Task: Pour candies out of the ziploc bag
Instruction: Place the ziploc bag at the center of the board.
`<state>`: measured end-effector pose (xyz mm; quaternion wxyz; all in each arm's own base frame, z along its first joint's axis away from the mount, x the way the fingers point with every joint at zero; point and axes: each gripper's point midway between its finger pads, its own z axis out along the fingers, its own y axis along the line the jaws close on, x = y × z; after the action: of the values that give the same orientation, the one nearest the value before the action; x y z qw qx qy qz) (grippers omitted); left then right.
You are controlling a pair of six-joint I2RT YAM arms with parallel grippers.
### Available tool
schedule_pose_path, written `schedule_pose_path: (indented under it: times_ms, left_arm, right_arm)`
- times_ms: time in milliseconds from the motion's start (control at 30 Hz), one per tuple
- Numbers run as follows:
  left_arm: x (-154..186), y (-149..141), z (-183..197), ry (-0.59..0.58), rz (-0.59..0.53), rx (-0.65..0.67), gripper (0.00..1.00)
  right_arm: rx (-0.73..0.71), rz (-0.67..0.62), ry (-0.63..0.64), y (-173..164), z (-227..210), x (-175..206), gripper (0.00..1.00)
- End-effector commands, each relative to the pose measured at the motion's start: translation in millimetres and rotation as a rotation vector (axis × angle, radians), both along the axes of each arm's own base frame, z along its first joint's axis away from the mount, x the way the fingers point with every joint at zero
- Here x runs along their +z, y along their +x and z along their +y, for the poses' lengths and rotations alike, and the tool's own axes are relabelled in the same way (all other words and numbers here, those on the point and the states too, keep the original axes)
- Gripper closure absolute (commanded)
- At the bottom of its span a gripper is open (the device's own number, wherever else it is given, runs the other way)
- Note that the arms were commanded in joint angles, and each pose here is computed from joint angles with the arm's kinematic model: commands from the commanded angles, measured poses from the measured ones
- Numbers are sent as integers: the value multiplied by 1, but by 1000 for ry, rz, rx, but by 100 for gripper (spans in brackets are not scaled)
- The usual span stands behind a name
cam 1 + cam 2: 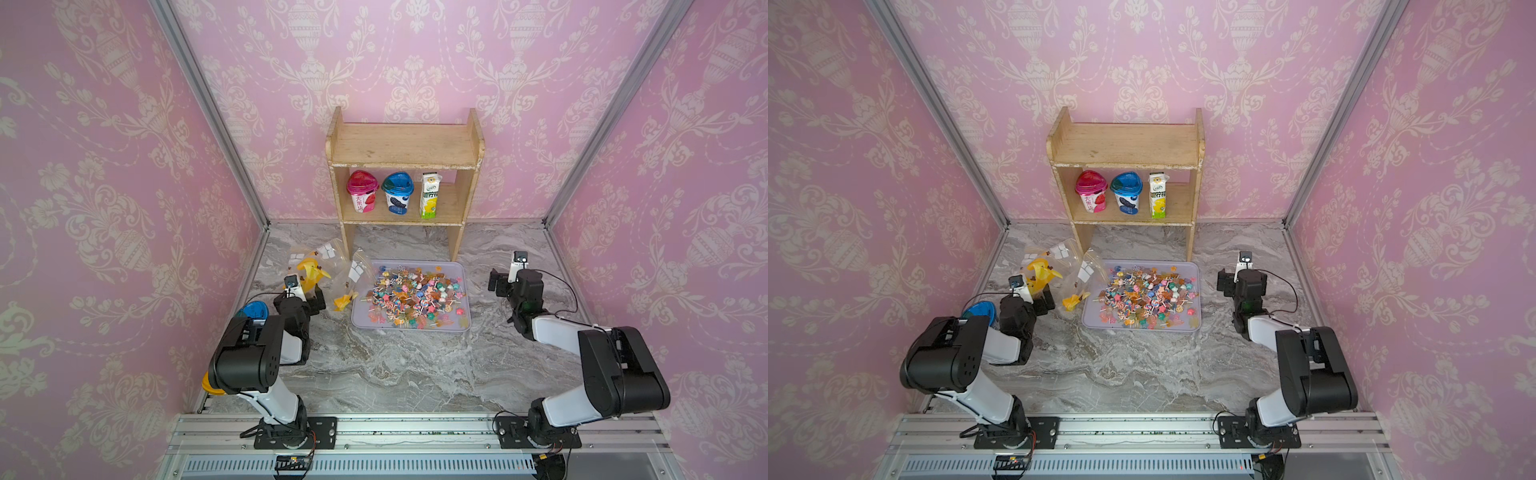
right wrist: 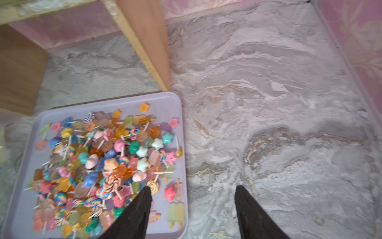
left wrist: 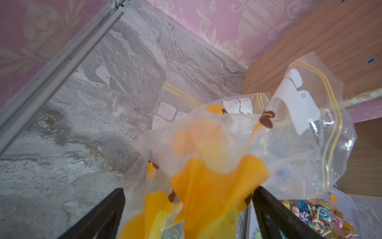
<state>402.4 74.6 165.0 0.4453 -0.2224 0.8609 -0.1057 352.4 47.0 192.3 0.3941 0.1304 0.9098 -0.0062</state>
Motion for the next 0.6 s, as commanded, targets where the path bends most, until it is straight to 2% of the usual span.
schedule_pose_path:
  times_ms: [0,100,233,400,433,500,567]
  left_arm:
    - [48,-10,25,164,-154,105,1]
    - [59,-28,25,193,-173,120,1]
    - [57,-51,23,183,-165,152,1]
    - [1,-80,19,197,-101,187,1]
    - [-6,-84,16,226,-87,183,1]
    - [-22,-92,10,355,-64,178,1]
    - [-34,-98,6,456,-56,179,1]
  right_arm:
    - [-217,58,-165,-23,-52,-20,33]
    - [-270,78,-248,-30,-70,-31,28]
    - [-239,122,-327,-29,-74,-47,29]
    - [-142,60,-370,-14,-64,-63,30]
    - [-128,41,-392,-11,-65,-67,29]
    - [-121,36,-432,-7,-66,-75,28]
    - [-107,6,-430,-1,-62,-83,28]
